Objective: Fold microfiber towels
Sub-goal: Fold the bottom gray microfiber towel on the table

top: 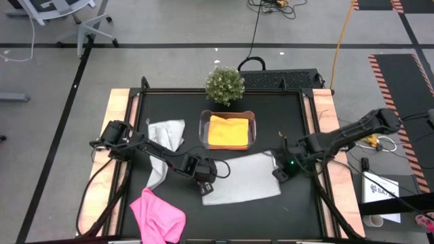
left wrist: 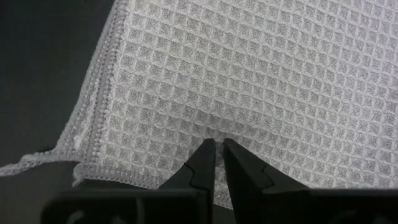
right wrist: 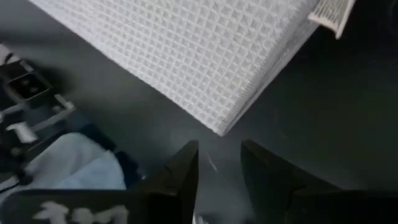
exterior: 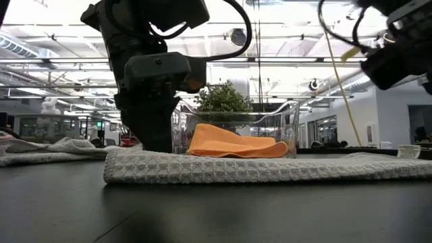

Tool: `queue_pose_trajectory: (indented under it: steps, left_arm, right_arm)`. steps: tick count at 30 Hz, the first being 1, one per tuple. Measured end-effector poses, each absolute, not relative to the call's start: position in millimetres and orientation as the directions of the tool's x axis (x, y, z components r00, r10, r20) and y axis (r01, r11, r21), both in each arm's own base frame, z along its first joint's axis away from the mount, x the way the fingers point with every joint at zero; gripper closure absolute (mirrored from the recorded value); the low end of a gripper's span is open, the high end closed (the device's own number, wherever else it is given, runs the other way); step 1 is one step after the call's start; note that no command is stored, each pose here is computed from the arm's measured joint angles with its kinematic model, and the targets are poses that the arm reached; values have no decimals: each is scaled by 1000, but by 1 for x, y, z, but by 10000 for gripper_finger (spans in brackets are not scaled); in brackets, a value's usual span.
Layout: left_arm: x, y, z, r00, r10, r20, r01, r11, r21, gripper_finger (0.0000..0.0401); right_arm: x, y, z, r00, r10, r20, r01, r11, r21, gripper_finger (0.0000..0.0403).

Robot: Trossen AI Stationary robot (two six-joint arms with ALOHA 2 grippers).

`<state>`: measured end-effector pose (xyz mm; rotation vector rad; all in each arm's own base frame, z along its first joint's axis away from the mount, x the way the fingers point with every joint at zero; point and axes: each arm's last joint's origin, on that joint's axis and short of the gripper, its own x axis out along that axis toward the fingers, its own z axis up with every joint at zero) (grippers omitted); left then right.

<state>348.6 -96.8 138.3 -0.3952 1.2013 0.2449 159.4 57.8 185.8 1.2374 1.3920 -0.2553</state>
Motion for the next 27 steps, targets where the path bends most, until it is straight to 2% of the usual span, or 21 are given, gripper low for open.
queue_pose_trajectory:
  steps: [7, 18, 24, 27]
  left_arm:
    - [351, -89, 138, 353, -12, -936, -368, 918, -151, 364]
    - [353, -82, 138, 355, -9, -935, -360, 922, -145, 364]
    - [353, -82, 138, 352, -11, -936, -356, 923, -145, 364]
    - [353, -82, 138, 349, -15, -937, -350, 925, -145, 364]
  right_arm:
    - [153, 84, 182, 301, 389, -871, 782, 422, 459, 267]
    - [144, 108, 133, 363, 494, -790, 815, 242, 526, 199]
    - [136, 104, 112, 362, 483, -797, 855, 169, 491, 192]
    - [135, 102, 108, 412, 464, -785, 839, 144, 525, 195]
